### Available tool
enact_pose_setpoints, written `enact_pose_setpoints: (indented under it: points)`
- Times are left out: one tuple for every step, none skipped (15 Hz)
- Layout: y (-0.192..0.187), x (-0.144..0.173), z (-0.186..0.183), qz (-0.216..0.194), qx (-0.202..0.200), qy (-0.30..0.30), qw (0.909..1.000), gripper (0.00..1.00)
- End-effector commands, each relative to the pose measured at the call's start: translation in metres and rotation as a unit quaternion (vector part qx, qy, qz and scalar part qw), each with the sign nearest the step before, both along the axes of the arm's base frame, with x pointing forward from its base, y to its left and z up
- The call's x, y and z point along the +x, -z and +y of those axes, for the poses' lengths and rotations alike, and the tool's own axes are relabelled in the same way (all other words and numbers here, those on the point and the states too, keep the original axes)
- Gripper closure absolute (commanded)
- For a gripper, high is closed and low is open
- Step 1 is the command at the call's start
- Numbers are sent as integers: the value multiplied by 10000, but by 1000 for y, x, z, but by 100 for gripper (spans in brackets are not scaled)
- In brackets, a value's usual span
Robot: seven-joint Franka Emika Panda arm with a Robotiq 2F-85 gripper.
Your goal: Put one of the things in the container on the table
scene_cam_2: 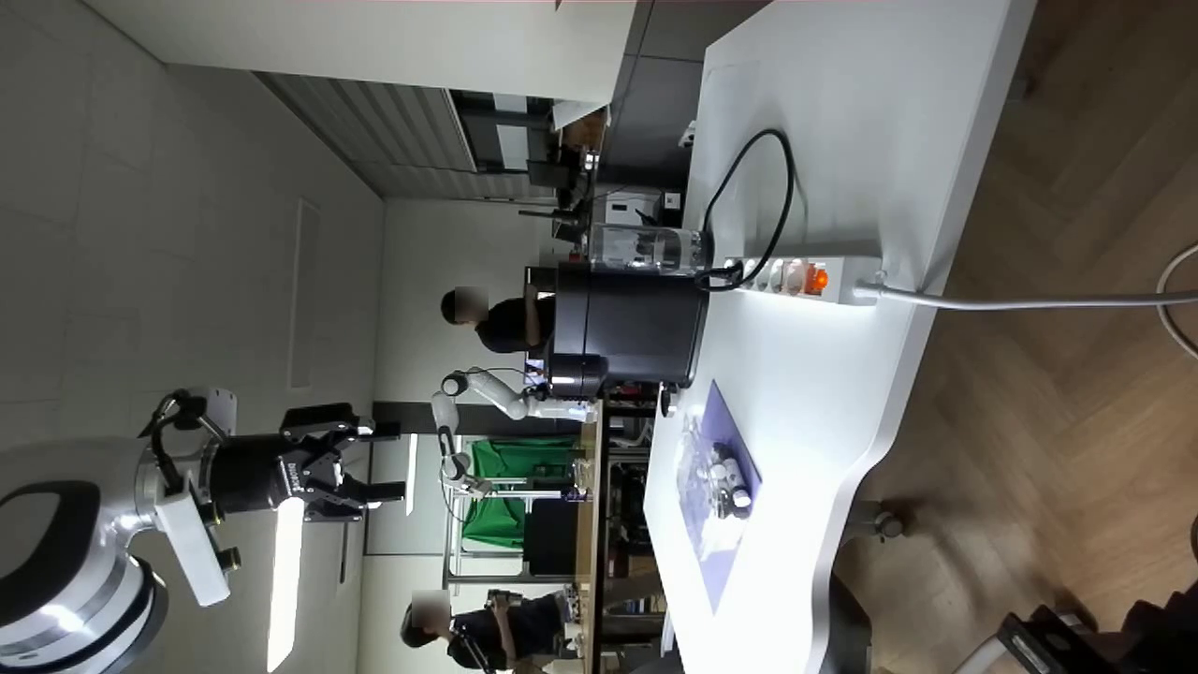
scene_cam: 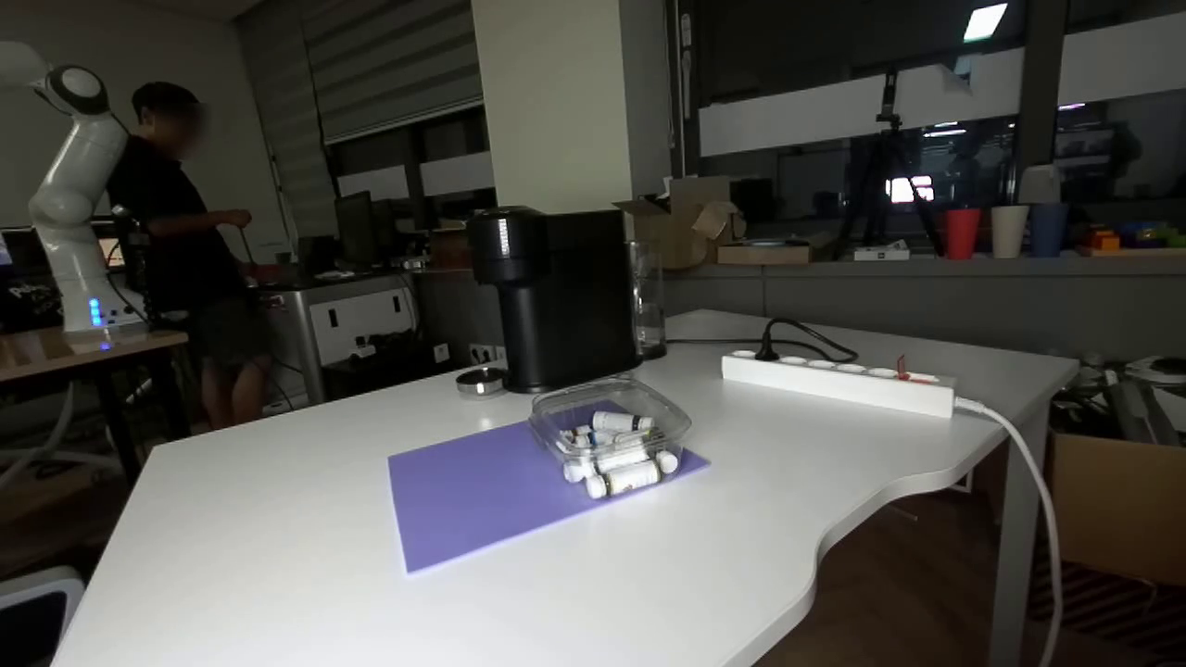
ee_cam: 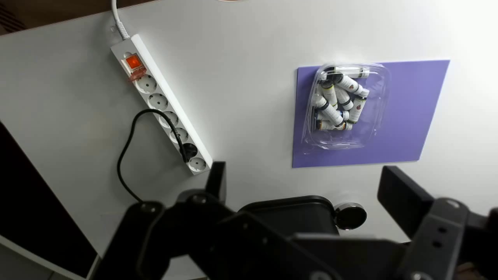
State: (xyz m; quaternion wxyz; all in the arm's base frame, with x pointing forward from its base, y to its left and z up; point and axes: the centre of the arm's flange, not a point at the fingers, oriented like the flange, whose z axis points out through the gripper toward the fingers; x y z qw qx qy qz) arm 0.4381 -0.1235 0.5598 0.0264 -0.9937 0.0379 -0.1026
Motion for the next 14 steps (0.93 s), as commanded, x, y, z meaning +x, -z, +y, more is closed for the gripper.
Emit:
enact_pose_setpoints:
  points:
    - [0,0,0,0,0,0,10000,0]
    - [0,0,0,0,0,0,10000,0]
    - [0,0,0,0,0,0,10000,0]
    - [0,0,0,0,0,0,10000,0]
    - [2,2,-1,-45,13,-53,10000,0]
    - [6,10,-3,-170,4,-166,9997,0]
    - [8,20,-5,-260,15,-335,9991,0]
    - [12,35,-8,-308,116,-618,9975,0]
    - [17,49,-10,-359,227,-871,9953,0]
    - [26,63,-12,-405,331,-1115,9924,0]
    - [36,76,-13,-436,457,-1362,9887,0]
    - [48,89,-13,-451,554,-1562,9851,0]
    - [63,102,-12,-447,631,-1744,9816,0]
    - [80,115,-9,-411,714,-1896,9784,0]
